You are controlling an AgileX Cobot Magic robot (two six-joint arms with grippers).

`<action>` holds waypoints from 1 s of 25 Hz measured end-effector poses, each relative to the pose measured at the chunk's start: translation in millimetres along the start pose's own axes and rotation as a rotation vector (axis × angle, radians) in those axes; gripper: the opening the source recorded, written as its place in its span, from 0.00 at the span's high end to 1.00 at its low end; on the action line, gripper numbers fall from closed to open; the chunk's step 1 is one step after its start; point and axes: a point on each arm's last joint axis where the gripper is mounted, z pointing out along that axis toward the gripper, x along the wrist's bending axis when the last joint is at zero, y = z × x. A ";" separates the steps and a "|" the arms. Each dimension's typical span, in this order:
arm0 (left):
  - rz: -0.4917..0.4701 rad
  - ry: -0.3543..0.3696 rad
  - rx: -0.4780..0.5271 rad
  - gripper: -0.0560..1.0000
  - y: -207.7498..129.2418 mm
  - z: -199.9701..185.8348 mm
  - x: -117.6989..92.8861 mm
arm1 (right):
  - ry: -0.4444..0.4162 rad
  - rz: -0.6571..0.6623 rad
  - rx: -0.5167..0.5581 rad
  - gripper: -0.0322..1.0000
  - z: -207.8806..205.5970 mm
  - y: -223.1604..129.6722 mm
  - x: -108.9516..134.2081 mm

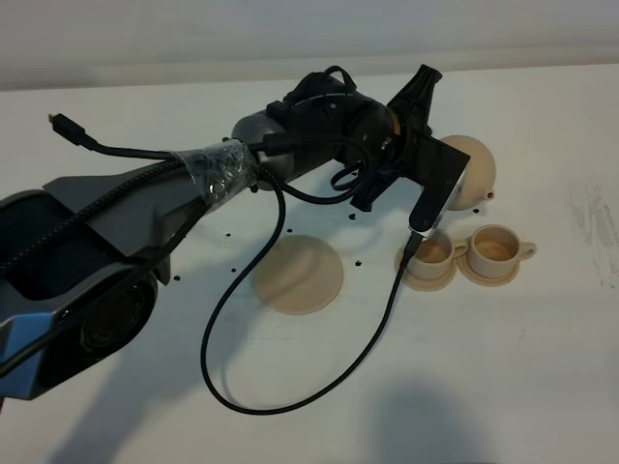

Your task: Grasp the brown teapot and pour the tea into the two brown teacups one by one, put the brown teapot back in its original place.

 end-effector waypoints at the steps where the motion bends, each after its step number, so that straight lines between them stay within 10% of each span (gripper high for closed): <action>1: 0.007 0.004 -0.002 0.87 1.5 0.9 -0.2 | 0.000 0.000 0.000 0.77 0.0 0.0 0.0; 25: 0.128 0.017 -0.014 0.87 10.4 0.7 0.7 | 0.000 -0.001 0.000 0.77 0.0 0.0 0.0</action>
